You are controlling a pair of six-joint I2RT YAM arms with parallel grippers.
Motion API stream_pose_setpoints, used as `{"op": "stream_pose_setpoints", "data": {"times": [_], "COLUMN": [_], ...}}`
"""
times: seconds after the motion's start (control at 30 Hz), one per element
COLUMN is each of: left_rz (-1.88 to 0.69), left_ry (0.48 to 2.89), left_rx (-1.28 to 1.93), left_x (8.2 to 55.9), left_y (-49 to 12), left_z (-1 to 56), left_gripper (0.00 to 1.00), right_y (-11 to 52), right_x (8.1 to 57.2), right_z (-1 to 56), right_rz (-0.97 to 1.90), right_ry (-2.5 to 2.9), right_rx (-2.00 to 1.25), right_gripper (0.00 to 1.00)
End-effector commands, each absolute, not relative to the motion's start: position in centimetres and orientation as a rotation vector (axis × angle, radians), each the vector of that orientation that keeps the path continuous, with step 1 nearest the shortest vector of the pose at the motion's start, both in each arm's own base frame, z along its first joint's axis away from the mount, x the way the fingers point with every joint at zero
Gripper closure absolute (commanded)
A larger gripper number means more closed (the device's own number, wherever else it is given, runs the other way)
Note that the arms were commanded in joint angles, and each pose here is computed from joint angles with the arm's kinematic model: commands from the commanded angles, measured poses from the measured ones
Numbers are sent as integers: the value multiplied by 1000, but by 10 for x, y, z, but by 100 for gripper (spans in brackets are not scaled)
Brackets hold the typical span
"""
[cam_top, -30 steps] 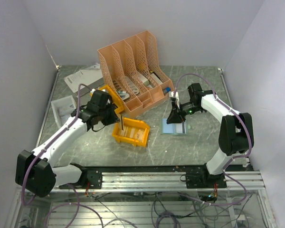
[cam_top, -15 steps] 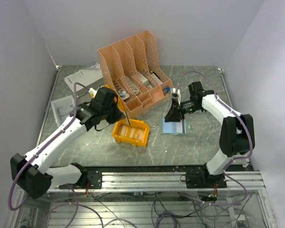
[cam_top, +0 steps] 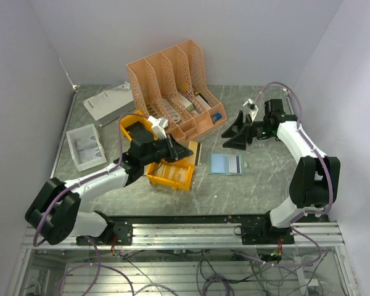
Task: Put the credit cards into the card holder
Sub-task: Pick up the credit card from the storage box.
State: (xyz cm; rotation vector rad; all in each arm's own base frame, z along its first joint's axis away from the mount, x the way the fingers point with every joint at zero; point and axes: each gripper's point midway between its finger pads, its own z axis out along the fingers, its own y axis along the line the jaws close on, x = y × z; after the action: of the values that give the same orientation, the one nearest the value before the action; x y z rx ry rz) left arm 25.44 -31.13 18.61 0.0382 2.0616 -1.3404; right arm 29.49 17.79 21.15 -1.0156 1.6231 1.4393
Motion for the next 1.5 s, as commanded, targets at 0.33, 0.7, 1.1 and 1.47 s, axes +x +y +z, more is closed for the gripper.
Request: {"op": "stream_pose_setpoints", "data": {"times": [0.33,0.7,1.1,1.47], "left_rz": [-1587,-1655,-1687,-1650], "left_ry": [1554,1484,1477,1505], "left_rx": [372,334,350,355], "left_x": [246,252,250,253], "left_y": [-349,-364,-371,-371], "left_z": [267,276,272,268], "left_gripper": [93,93,93,90], "right_y": [192,213,222,224], "right_x": [290,272,261,259], "right_z": [228,240,239,234], "right_rz": [1480,1586,1666,1709], "right_ry": [1637,1644,1640,1646], "right_rx": [-946,-887,-927,-956], "right_gripper": [29,46,80,100]}}
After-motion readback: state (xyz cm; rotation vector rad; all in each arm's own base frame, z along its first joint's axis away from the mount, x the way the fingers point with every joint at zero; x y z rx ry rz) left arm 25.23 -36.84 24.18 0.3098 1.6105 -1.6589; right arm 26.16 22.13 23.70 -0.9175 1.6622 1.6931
